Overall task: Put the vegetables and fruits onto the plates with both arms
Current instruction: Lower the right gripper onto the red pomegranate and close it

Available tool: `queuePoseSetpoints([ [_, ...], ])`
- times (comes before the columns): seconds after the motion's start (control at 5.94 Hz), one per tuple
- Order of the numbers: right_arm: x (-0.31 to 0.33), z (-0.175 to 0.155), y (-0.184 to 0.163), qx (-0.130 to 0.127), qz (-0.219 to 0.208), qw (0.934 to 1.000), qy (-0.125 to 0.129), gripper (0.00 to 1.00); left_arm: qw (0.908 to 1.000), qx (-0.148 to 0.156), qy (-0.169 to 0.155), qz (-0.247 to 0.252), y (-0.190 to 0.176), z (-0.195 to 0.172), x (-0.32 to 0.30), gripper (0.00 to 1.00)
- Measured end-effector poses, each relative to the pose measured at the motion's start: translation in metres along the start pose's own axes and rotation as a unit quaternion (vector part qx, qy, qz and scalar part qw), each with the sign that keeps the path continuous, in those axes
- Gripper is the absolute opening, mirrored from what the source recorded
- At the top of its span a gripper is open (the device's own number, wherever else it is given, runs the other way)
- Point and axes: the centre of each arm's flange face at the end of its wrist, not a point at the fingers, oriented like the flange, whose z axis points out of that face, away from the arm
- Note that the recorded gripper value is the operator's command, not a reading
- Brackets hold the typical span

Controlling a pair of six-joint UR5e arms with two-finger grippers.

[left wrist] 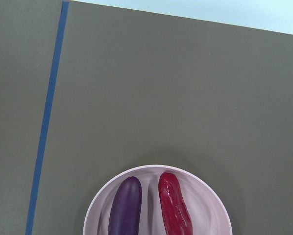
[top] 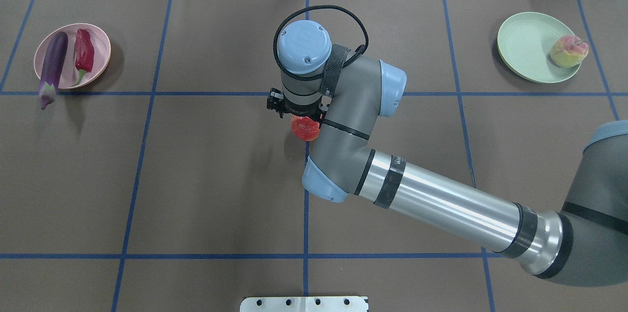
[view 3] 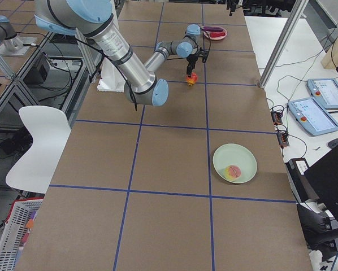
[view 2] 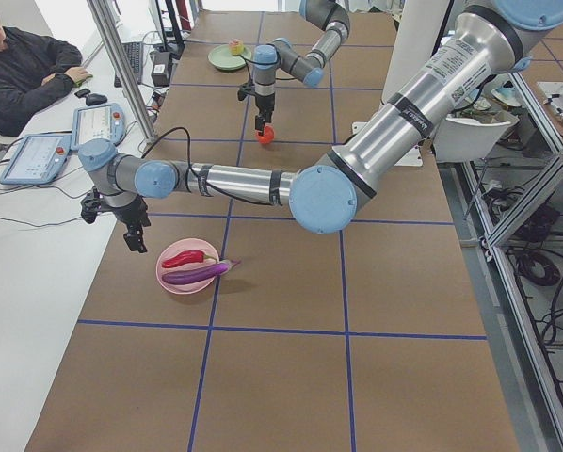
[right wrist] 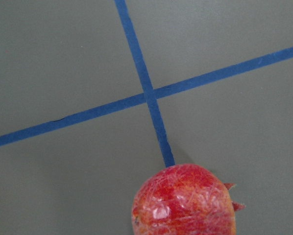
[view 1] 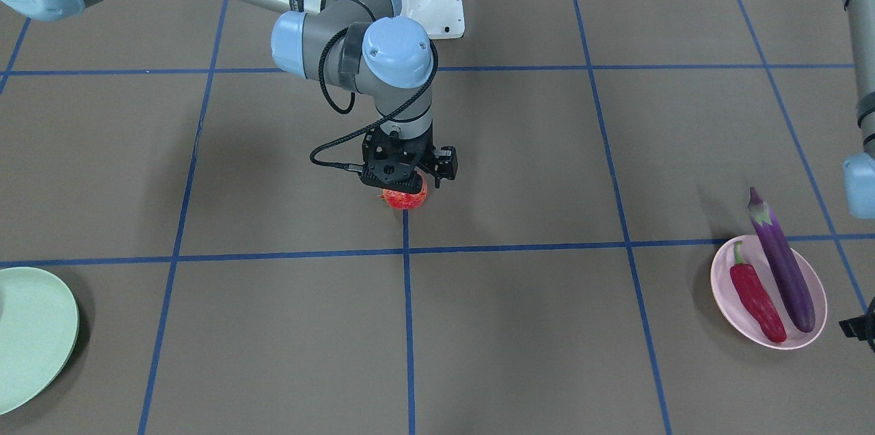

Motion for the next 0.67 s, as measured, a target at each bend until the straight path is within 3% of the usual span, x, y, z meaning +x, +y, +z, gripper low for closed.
queuePoseSetpoints([
  [0.17,0.003,0.009,-0.002,0.004,-0.009,0.9999,0.01,0.99,1.0,0.0,0.0,0.0,0.0,0.0,0.0,1.0],
  [0.51,0.007,0.023,-0.004,0.006,-0.017,0.9995,0.024,0.0,1.0,0.0,0.007,0.001,0.001,-0.004,0.001,1.0],
  [0.67,0.007,0.024,-0.005,0.007,-0.018,0.9995,0.025,0.0,0.9999,0.001,0.014,0.003,0.003,-0.012,0.006,1.0],
])
